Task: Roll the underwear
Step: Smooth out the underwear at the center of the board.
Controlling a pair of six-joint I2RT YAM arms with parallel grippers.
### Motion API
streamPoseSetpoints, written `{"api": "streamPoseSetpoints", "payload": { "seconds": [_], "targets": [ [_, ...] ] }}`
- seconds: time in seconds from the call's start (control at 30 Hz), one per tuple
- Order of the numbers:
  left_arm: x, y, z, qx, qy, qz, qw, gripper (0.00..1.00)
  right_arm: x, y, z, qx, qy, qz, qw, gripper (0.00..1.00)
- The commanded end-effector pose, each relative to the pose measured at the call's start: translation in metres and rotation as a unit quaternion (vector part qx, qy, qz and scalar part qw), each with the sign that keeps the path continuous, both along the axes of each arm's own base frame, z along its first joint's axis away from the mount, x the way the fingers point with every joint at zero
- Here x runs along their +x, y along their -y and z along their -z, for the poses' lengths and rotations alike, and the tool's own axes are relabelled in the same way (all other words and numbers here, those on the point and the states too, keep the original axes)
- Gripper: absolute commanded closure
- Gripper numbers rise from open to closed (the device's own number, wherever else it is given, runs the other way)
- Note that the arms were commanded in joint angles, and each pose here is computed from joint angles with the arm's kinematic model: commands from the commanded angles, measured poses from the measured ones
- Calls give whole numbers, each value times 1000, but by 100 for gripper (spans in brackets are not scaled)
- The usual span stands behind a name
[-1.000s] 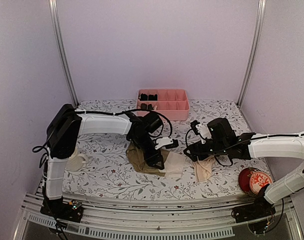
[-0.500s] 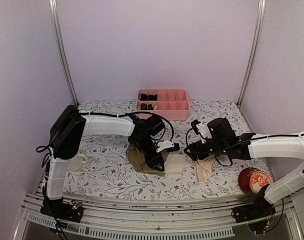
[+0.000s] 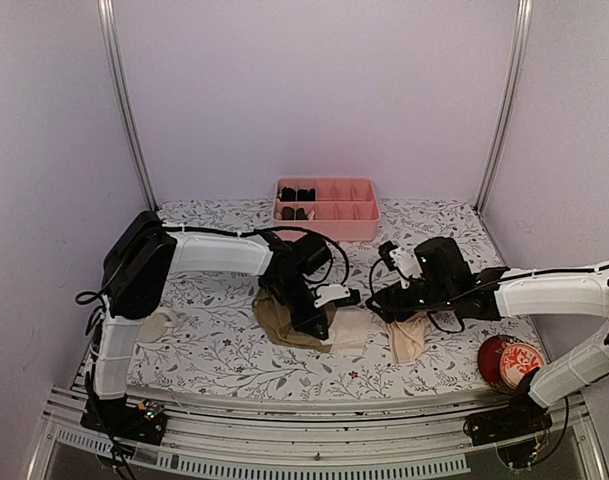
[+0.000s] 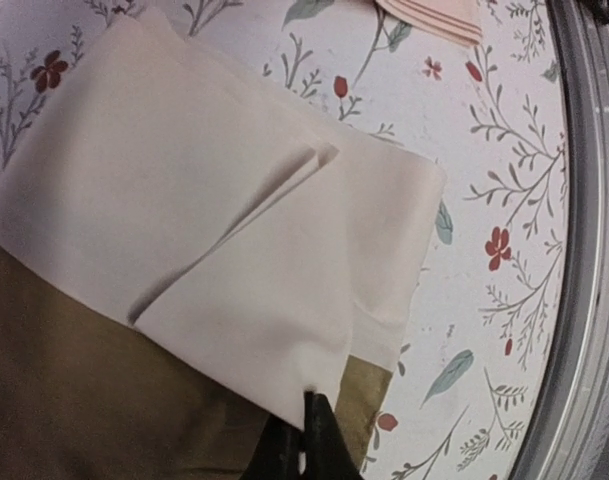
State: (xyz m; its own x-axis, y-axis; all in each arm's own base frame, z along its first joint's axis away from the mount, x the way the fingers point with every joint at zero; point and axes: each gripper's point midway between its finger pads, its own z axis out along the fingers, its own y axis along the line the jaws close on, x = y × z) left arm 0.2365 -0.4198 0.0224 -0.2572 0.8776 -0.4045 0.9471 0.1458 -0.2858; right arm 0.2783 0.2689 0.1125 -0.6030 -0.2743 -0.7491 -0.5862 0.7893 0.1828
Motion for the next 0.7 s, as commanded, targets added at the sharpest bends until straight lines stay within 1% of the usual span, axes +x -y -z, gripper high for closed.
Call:
{"api": "streamPoseSetpoints", "payload": {
  "seconds": [0.0, 0.2, 0.33, 0.43, 0.53, 0.67],
  "targets": [
    [0, 8, -9, -24, 37, 20, 999, 100, -16, -19, 4, 33, -5, -77, 996, 34],
    [7, 6, -27, -64, 118, 45, 990, 100, -34, -37, -1, 67, -6, -152, 986, 35],
    [6, 4, -39, -89, 180, 72, 977, 100, -44, -43, -12, 94, 10, -185, 978, 35],
    [3, 4, -58, -114, 223, 88, 964, 100, -47, -44, -18, 106, 21, -196, 975, 34],
    [1, 5, -60, -114, 242, 101, 958, 100, -48, -47, -17, 109, 27, -206, 972, 31],
    [-1, 3, -54, -102, 261, 113, 953, 100, -52, -56, -11, 118, 15, -232, 965, 27]
  ]
}}
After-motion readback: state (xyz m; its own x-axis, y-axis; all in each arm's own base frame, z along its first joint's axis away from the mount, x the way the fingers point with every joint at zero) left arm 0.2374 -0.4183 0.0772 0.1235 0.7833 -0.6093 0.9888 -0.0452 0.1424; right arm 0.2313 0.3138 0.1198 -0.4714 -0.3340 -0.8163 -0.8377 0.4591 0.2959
